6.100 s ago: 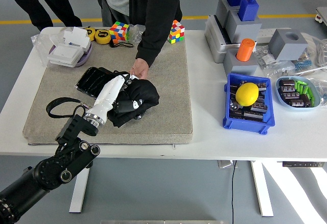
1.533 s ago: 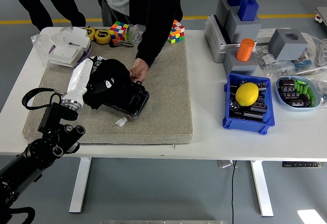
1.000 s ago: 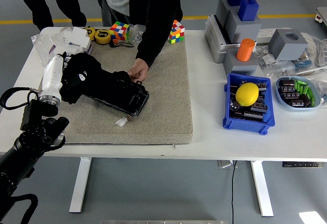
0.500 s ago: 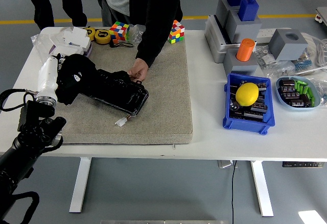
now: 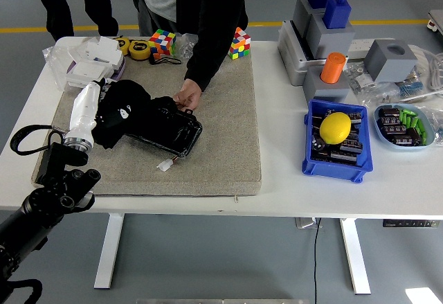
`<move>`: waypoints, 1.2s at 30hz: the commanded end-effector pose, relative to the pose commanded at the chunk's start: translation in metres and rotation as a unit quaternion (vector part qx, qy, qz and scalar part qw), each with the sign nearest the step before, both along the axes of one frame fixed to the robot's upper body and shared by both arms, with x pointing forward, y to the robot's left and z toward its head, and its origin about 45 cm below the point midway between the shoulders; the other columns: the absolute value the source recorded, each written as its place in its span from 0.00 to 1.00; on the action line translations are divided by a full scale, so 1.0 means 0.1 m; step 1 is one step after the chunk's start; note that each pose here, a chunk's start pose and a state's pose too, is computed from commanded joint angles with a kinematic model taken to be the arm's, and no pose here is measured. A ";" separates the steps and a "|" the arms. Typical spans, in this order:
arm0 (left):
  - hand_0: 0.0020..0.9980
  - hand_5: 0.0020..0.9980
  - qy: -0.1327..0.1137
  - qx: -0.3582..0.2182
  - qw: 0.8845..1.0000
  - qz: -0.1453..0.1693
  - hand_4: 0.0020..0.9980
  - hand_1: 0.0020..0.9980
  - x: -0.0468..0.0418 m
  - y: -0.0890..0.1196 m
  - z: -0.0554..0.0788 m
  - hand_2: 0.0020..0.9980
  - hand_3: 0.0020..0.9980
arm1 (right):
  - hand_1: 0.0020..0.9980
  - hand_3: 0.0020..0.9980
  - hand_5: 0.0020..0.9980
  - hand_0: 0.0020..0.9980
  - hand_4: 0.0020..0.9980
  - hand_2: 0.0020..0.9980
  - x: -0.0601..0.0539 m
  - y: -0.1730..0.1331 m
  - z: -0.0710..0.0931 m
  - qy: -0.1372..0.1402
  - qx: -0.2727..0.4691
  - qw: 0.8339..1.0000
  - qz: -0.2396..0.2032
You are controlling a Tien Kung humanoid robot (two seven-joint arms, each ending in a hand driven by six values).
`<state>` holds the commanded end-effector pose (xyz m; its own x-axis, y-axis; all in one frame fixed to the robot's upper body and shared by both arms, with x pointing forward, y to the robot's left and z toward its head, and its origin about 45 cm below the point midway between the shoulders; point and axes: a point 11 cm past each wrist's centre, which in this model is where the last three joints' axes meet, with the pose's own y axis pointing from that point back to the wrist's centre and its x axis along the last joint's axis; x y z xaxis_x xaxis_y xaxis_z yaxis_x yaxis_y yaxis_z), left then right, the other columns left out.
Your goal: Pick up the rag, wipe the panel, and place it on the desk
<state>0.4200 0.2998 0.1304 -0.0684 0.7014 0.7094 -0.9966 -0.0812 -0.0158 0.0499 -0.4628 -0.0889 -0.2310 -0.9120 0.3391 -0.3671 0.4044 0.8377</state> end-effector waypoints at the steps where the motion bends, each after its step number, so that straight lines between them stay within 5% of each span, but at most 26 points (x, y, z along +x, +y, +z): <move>1: 0.23 0.00 0.000 -0.001 1.000 -0.006 0.61 0.23 -0.008 -0.03 0.00 0.27 0.57 | 0.56 0.52 0.36 0.53 0.89 0.49 0.00 0.00 0.00 0.000 0.000 1.000 0.000; 21: 0.23 0.00 0.003 -0.014 0.988 -0.152 0.61 0.22 -0.283 -0.94 0.01 0.27 0.57 | 0.56 0.52 0.35 0.54 0.89 0.49 0.03 0.02 0.00 -0.004 0.003 1.000 0.004; 28: 0.22 0.00 0.004 -0.014 0.987 -0.159 0.61 0.22 -0.287 -1.01 0.00 0.27 0.57 | 0.56 0.52 0.35 0.53 0.89 0.49 0.03 0.02 0.00 -0.004 0.003 1.000 0.005; 36: 0.23 0.00 0.007 -0.006 0.992 -0.128 0.61 0.22 -0.204 -0.82 -0.04 0.27 0.57 | 0.56 0.52 0.35 0.53 0.89 0.49 0.04 0.02 0.00 -0.005 0.003 1.000 0.005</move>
